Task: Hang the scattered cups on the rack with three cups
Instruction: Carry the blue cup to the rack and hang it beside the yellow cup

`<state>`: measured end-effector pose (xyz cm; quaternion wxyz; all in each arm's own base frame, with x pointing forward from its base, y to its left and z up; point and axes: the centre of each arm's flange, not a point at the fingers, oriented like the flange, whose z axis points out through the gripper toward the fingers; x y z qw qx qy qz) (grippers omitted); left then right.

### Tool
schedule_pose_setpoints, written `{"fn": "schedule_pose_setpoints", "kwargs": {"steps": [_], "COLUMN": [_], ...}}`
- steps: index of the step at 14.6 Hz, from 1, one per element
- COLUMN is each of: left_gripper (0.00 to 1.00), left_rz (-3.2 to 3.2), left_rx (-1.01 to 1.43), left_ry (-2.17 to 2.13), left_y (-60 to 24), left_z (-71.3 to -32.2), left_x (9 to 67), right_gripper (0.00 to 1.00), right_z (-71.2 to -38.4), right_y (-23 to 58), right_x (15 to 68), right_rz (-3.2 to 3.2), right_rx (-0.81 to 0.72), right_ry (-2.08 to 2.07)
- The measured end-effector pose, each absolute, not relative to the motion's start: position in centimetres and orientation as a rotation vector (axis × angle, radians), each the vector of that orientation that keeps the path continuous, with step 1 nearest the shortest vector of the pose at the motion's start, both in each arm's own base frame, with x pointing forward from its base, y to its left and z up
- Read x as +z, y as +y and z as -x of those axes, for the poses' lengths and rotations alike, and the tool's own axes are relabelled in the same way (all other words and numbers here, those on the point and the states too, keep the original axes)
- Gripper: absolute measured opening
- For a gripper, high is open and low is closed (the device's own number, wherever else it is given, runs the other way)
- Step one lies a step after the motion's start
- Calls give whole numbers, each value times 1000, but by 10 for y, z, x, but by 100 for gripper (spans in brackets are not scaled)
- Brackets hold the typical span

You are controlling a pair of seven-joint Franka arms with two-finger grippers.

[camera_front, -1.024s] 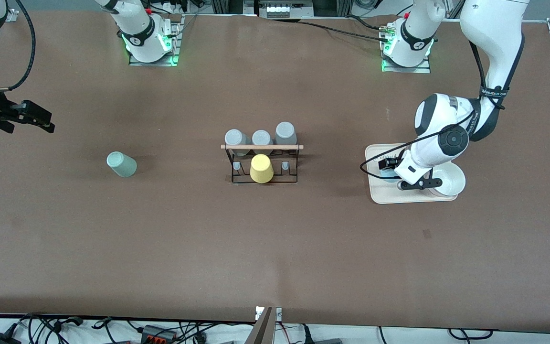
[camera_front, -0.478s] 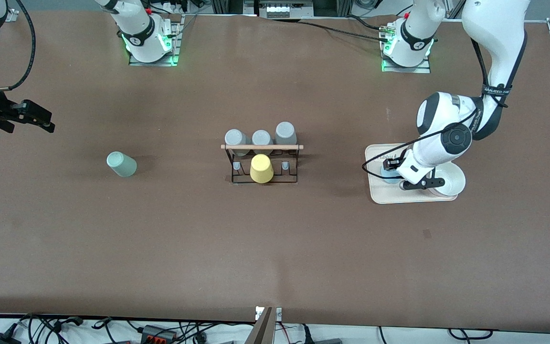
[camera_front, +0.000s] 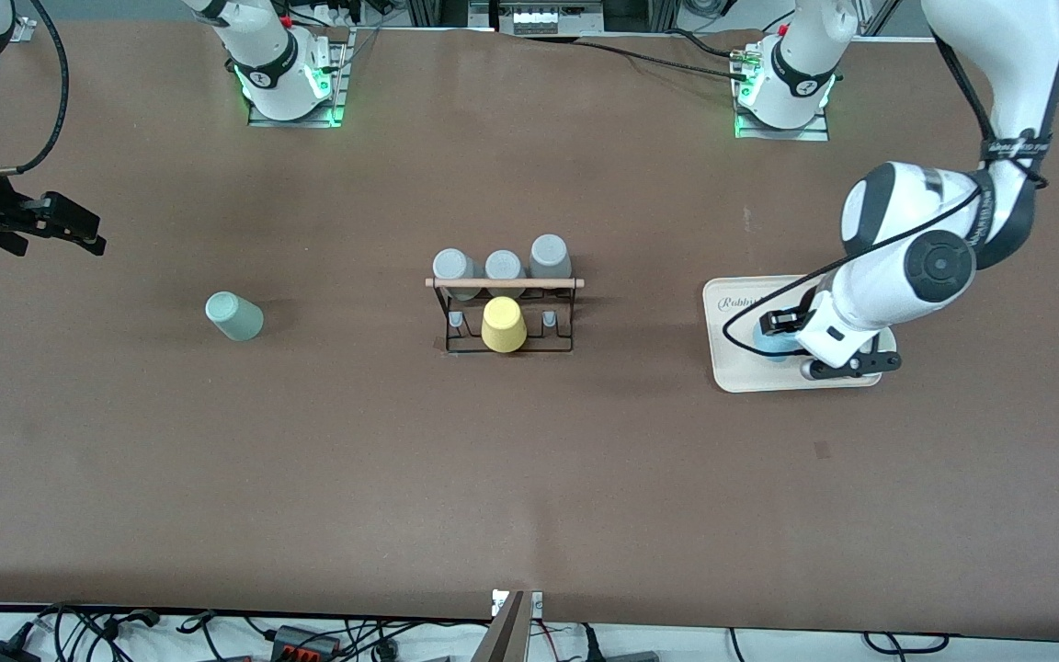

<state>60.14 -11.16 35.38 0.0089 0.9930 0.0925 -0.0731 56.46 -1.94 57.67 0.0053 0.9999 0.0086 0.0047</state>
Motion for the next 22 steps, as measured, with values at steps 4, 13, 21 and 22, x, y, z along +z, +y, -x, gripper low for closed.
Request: {"fn": "schedule_pose_setpoints", "kwargs": {"steps": [4,13,21,22], "left_gripper": [66,66,66,66], "left_rz": [-3026,-2921,-2899,-2902], "left_rx": [-171,-144,-195,-200], "left_ry": [456,759,834,833], "left_y": [-164,-332,-418,-424], "left_z": [-612,-599,-584,-581], "left_x": [412,436,404,402], "right_gripper": [100,100,100,100], "right_z": [-565,-565,-565,-565], "right_y": [-19,-19,-19,-19], "right_x": [577,577,577,577], "right_rz": [-3131,-3131,-3131,-3131], "right_rx": [15,16,17,17], "right_ry": [27,27,27,28]}}
